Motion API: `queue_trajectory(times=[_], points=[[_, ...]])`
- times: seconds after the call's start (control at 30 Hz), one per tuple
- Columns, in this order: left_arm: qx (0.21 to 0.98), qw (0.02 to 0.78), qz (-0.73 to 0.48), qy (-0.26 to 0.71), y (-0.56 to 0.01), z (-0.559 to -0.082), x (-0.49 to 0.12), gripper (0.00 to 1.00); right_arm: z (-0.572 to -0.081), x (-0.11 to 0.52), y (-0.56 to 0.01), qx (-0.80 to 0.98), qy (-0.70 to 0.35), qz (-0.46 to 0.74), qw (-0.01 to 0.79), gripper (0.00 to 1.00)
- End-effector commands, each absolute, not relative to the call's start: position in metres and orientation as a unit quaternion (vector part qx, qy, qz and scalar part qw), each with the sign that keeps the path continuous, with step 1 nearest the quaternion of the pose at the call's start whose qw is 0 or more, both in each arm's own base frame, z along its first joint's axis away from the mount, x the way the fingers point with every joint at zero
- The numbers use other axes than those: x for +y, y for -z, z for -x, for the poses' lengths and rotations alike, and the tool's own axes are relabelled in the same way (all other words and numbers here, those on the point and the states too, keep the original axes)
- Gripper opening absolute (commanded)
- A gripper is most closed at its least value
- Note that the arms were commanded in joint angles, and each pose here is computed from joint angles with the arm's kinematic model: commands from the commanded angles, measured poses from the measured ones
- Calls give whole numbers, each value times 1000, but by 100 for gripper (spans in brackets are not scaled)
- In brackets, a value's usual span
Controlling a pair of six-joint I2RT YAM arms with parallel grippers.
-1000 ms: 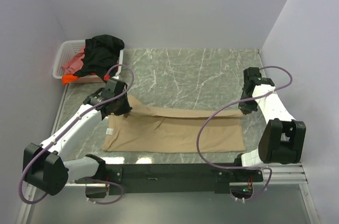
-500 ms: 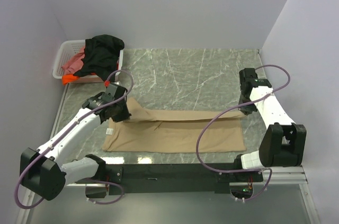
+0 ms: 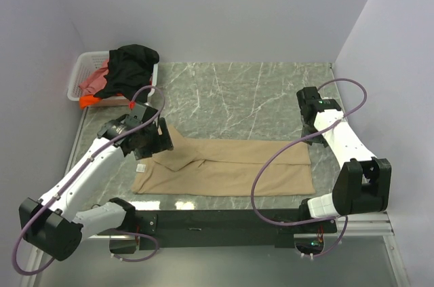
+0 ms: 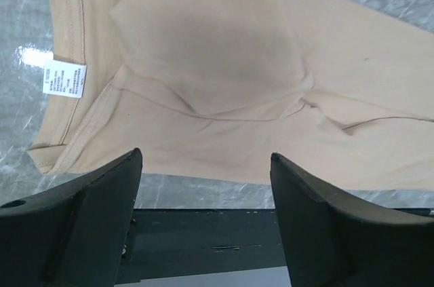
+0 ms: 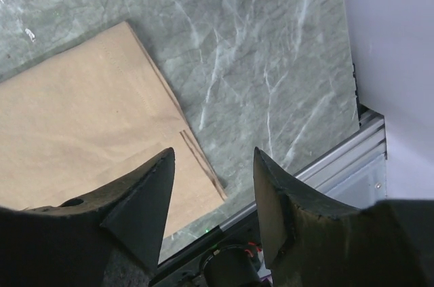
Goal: Fold and stack the t-shirts
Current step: Fold the tshirt
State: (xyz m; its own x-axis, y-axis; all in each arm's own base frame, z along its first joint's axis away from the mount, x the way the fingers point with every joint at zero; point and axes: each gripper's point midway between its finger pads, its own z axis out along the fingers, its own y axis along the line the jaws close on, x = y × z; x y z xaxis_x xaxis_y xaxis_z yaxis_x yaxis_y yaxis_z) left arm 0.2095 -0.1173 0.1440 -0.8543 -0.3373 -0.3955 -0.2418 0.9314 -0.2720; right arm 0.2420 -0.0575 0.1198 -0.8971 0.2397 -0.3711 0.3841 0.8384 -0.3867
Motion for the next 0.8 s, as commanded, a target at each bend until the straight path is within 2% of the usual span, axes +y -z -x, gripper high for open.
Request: queue_trajectory(times=[0.0, 0.23, 0.5, 0.77], points=[[954, 236, 144, 115, -155, -225, -126, 82, -248, -63, -136, 936, 248, -175, 177, 57], [954, 256, 129, 82, -146, -276, -129, 91, -265, -35, -128, 952, 189, -154, 185, 57], [941, 274, 170, 99, -133, -316, -100, 84, -294, 81, -139, 968, 5, -63, 242, 58], [946, 244, 174, 122, -91, -302, -93, 74, -280, 186, -136, 966, -97, 15, 238, 58]])
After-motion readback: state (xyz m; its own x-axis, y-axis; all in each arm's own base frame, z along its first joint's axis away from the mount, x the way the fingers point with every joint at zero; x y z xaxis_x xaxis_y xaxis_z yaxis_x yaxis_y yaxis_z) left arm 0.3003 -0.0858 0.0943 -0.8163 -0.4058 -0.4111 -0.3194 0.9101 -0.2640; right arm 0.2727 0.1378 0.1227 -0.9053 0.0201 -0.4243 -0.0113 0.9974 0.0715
